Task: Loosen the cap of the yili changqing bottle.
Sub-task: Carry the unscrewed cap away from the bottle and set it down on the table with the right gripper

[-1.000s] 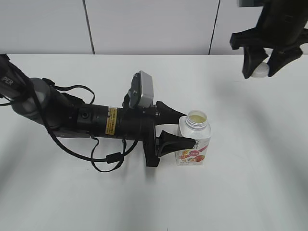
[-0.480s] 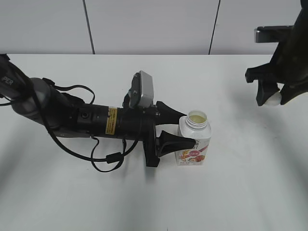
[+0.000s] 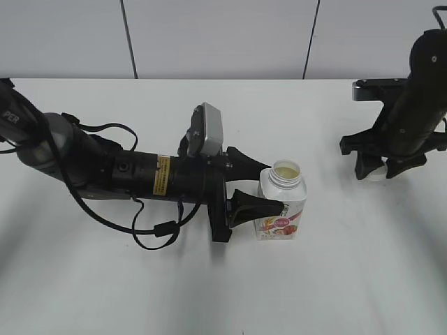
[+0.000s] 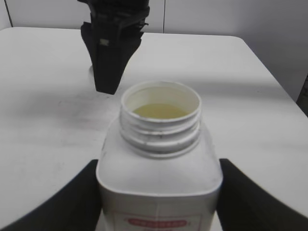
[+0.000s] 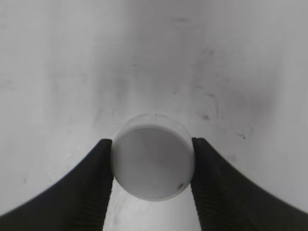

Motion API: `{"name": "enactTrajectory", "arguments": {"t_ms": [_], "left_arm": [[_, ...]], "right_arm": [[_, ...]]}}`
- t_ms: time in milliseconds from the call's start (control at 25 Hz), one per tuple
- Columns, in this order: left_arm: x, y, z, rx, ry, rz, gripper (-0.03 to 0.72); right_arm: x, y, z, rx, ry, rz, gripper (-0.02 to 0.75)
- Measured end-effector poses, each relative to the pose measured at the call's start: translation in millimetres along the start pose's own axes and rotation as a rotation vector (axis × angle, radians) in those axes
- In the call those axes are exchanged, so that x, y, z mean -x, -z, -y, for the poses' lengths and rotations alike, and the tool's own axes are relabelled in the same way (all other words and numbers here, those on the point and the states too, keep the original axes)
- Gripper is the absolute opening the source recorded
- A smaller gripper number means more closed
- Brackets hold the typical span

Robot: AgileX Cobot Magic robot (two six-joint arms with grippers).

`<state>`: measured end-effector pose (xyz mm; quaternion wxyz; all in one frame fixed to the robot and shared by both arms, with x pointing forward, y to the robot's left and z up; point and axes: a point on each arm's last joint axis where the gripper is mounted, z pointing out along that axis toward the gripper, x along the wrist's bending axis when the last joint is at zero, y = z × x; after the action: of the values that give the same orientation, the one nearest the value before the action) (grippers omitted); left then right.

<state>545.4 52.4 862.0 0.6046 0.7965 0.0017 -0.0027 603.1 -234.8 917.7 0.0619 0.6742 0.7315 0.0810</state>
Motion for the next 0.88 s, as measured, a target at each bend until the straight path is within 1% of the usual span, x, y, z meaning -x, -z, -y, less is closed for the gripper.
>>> {"name": "enactTrajectory", "arguments": {"t_ms": [160, 440, 520, 680, 760, 880], "left_arm": [[0.1, 0.0, 0.0, 0.0, 0.0, 0.001, 0.43], [0.1, 0.0, 0.0, 0.0, 0.0, 0.001, 0.43], [0.1, 0.0, 0.0, 0.0, 0.0, 0.001, 0.43], [0.1, 0.0, 0.0, 0.0, 0.0, 0.001, 0.43], [0.1, 0.0, 0.0, 0.0, 0.0, 0.001, 0.43], [0.1, 0.0, 0.0, 0.0, 0.0, 0.001, 0.43]], "right_arm": [[0.0, -14.3, 0.2, -0.007, 0.0, 0.001, 0.392], [-0.1, -15.3, -1.1, 0.006, -0.001, -0.001, 0.394], [-0.8, -15.3, -0.9, 0.004, -0.011, -0.008, 0.427], [-1.6, -15.3, -0.9, 0.004, -0.023, -0.017, 0.555], [-1.8, -15.3, -0.9, 0.003, -0.026, -0.019, 0.577], [-1.8, -15.3, -0.9, 0.003, -0.025, -0.02, 0.582]]}}
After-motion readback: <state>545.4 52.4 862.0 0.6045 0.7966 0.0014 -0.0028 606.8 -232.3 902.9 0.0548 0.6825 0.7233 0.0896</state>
